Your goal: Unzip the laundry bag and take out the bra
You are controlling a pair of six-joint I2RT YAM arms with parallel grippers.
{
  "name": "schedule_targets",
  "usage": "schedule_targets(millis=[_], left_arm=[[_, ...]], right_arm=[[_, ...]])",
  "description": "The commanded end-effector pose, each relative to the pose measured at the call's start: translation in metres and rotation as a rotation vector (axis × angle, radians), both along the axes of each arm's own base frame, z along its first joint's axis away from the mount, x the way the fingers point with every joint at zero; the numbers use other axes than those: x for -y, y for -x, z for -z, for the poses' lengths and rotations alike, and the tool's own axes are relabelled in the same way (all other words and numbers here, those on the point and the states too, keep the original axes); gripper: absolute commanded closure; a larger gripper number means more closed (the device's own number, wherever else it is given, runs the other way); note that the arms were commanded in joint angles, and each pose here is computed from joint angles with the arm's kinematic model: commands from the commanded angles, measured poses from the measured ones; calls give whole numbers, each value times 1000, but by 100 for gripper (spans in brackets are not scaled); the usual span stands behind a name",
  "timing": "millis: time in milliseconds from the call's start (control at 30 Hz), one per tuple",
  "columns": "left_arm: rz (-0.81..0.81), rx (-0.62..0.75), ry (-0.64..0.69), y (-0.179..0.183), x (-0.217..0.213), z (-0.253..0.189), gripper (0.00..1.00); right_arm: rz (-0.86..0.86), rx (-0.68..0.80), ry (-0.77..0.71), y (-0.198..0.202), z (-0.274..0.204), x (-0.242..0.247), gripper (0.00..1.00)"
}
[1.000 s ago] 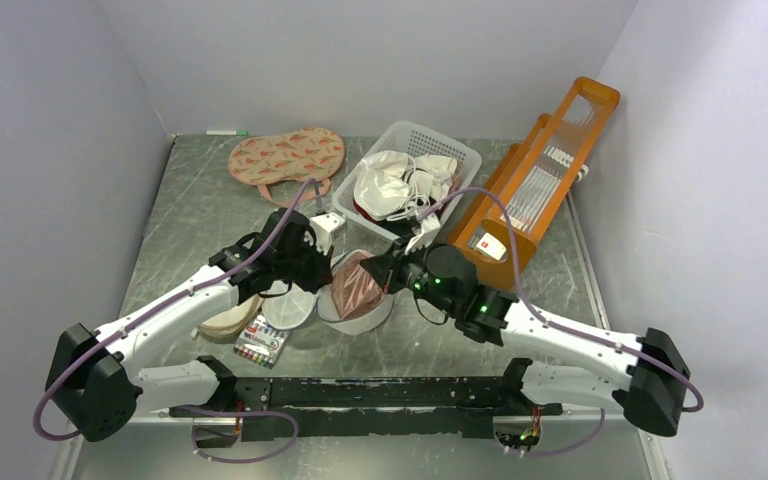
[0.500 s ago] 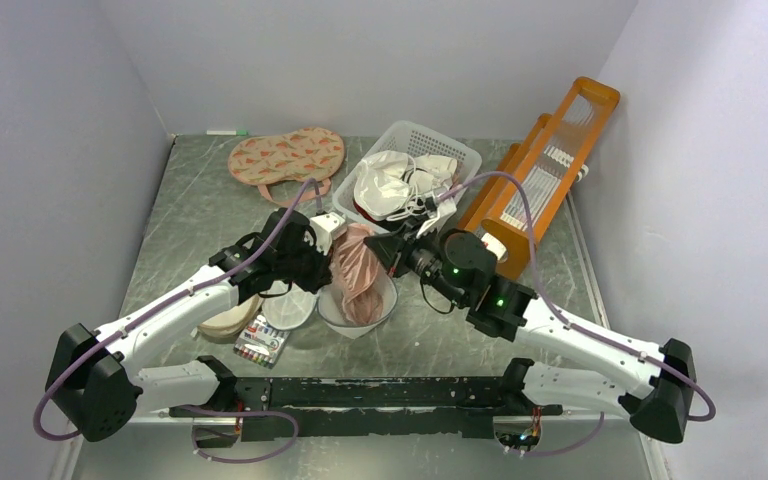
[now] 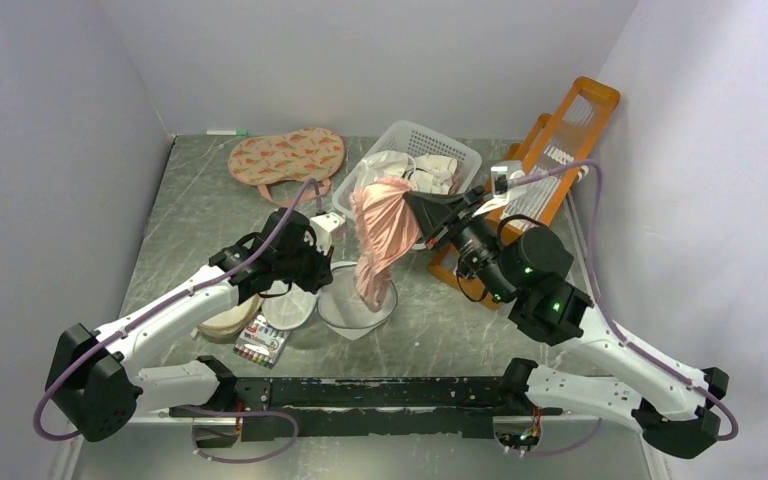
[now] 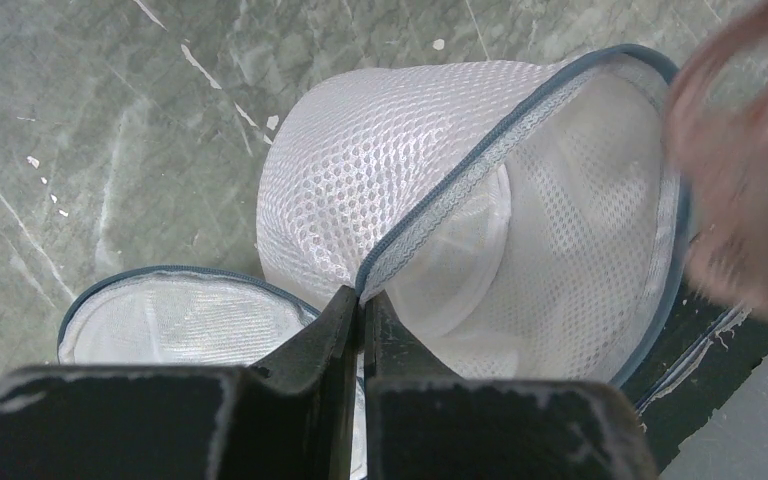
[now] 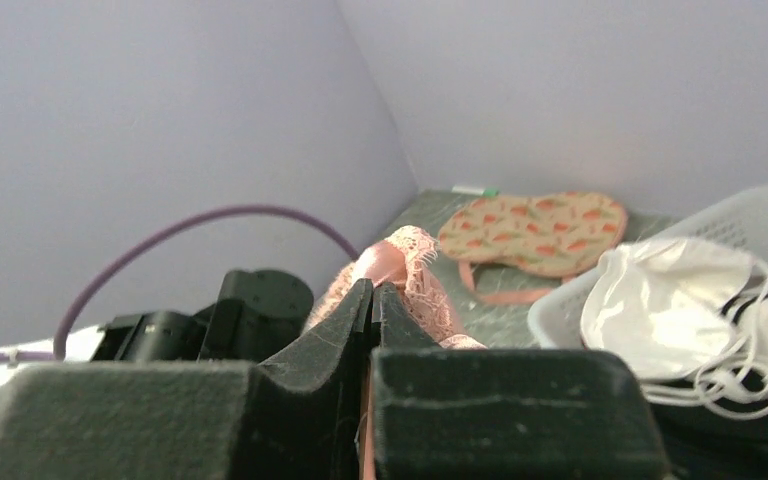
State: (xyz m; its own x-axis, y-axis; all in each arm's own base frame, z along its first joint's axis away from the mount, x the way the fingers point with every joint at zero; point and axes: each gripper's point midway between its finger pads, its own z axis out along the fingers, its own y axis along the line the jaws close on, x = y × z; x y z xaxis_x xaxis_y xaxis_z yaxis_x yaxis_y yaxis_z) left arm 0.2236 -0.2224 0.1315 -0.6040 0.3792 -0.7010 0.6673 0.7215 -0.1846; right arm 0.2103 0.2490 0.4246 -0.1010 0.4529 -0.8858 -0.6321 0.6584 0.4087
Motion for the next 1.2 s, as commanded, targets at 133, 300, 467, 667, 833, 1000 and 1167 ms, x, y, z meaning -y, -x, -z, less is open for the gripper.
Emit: schedule_targets(millis=[133,300,467,667,833,1000,1167], left_arm=[[4,27,20,-6,5,-13,87],[4,21,16,-6,5,-11,87],[6,15,13,-6,6,-9,87],[0,21,13,-6,4,-10,87],[-3,24,13,-7,4,-10,87],[-6,17,4,-6,3,-9,88],[-6,41,26,-5,3,-17,86]], right_arm=[[161,143,13,-17,-70,23,100],[353,186,66,-47,-83,31,100],[535,218,160,-102,-72,32,100],[590,47,322,-200,19,21,100],[572,-76,463,-238,124,4,100],[580,-264,573,-269,213,4,100],[531,-372,654,-282,258,-8,98]])
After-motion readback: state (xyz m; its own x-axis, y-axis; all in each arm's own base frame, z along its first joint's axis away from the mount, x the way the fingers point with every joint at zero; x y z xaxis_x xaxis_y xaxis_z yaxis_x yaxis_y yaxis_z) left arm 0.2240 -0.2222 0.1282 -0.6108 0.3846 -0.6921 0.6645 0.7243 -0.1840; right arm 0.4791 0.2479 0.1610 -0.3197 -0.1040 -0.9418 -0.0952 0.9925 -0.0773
